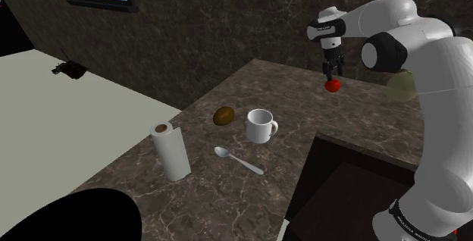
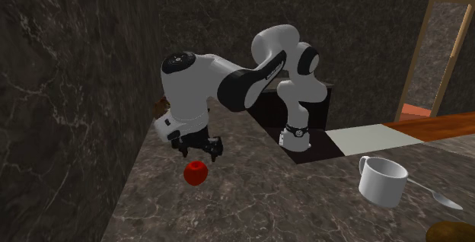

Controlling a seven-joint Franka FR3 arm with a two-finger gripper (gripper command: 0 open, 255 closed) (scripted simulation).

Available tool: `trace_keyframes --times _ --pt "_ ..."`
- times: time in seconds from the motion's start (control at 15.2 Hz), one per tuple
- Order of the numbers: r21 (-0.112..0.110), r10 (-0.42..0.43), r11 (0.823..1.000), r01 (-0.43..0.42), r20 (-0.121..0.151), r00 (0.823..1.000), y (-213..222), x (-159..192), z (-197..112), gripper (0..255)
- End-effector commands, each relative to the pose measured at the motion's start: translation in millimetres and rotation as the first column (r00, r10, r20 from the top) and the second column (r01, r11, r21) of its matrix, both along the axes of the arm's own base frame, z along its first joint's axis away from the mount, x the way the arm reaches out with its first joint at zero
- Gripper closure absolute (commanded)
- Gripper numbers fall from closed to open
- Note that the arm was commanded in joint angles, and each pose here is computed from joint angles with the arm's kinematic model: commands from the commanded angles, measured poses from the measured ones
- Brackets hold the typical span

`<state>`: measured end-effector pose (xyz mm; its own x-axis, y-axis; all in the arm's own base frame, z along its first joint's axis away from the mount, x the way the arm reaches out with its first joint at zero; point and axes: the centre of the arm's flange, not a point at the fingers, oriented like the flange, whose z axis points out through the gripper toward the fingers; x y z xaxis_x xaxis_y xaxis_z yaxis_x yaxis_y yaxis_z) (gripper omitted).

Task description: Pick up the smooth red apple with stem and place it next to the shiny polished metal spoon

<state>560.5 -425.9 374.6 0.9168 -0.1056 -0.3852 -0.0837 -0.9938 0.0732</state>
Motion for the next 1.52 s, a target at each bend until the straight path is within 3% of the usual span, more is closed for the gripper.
trace_keyframes --times 0.0,0.46,0.92,0.99,1.45 --pt "0.001 -0.004 1.0 0.004 -0.006 1.0 -11 1 -8 0" --pt "0.001 -0.004 1.0 0.004 -0.006 1.0 -12 -13 -40 0" --pt "0.001 -0.004 1.0 0.004 -0.006 1.0 -12 -13 -40 0" --pt "0.001 -0.004 1.0 0.004 -0.006 1.0 -12 -13 -40 255" --pt "0.001 -0.004 1.0 0.004 -0.006 1.0 -12 -13 -40 255"
